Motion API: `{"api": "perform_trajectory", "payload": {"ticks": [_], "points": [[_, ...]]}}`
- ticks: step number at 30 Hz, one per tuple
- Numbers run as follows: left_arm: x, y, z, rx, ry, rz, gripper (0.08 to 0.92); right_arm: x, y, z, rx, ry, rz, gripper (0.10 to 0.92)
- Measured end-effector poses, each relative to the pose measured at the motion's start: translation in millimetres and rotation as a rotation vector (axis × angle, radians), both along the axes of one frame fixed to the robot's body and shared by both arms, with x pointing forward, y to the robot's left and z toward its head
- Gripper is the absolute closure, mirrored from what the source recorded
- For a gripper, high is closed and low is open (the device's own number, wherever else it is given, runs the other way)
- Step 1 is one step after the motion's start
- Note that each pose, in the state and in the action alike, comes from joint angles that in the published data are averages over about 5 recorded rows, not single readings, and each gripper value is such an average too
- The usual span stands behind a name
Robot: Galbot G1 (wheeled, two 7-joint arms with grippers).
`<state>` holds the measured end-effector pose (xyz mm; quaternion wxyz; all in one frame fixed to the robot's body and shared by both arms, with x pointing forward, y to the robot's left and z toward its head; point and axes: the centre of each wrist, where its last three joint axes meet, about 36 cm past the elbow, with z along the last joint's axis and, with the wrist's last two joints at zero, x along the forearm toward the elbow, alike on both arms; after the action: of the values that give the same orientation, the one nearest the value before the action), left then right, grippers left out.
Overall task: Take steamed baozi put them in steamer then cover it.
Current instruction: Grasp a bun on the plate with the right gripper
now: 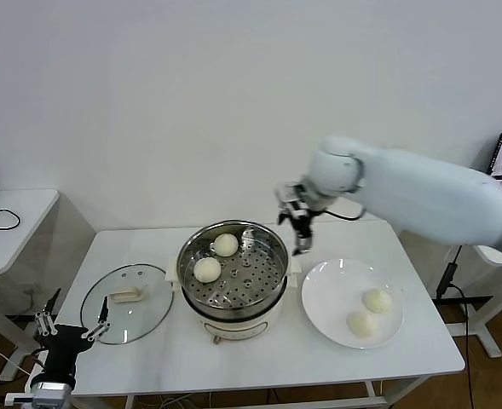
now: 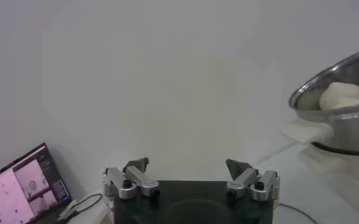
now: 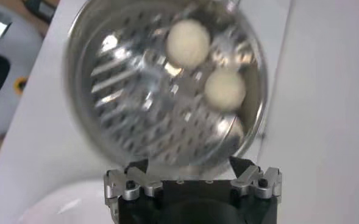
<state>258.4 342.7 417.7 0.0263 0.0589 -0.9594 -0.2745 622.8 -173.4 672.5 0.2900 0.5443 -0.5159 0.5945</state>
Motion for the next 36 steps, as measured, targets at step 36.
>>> {"api": "perform_trajectory", "payload": {"ticks": [36], "points": [[-10,-5,-4,0.020,0.020,0.018,0.177,-83,-166,-193,-0.147,0.107,-0.156,0.213]]}}
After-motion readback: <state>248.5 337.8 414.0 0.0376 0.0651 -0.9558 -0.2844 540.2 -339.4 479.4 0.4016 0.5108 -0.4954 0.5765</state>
